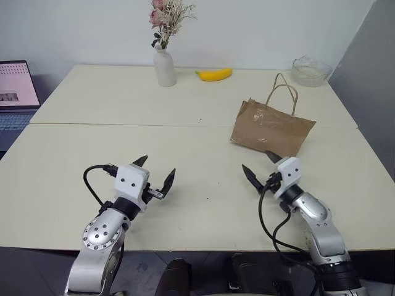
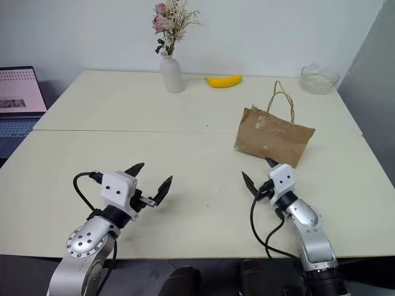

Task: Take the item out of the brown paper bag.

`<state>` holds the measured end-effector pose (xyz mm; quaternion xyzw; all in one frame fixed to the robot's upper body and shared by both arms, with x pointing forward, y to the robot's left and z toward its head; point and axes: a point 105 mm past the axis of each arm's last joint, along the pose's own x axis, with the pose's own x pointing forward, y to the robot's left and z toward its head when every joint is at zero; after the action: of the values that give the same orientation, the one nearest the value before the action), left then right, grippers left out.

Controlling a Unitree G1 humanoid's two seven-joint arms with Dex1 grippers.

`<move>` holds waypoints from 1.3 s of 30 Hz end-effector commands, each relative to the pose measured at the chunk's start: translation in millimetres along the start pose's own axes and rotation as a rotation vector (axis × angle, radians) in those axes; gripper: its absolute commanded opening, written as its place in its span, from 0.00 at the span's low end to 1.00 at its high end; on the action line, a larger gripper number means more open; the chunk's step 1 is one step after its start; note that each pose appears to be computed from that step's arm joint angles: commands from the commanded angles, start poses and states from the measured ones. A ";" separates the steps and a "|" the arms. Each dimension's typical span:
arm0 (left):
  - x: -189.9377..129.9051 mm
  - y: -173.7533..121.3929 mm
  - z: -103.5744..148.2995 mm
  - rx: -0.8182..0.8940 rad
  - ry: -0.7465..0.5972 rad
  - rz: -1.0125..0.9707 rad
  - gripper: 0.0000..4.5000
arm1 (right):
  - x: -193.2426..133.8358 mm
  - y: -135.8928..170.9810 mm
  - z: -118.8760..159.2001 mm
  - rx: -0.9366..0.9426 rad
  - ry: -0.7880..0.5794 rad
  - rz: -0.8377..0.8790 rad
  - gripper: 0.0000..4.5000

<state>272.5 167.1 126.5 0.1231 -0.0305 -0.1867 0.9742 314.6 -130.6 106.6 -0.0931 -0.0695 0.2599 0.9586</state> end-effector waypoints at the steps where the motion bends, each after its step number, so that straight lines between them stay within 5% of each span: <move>1: -1.4 -9.4 13.3 -0.005 -0.036 -0.059 0.99 | -0.9 -6.2 11.9 -0.030 -0.045 -0.021 1.00; 15: 1.0 -3.6 25.8 0.019 -0.063 -0.074 0.99 | -4.2 -8.5 13.6 -0.021 -0.050 -0.051 1.00; 26: 30.9 -27.4 95.3 0.031 -0.253 -0.440 0.99 | -23.2 -54.9 92.6 -0.140 -0.227 -0.273 1.00; 39: 38.3 -39.5 117.5 -0.023 -0.298 -0.557 0.99 | 24.2 -109.3 146.2 -0.065 -0.200 -0.175 1.00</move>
<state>285.0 94.2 222.5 0.0913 -0.1192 -0.4556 0.8775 360.7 -186.9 263.7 -0.0876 -0.1723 0.1752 0.9654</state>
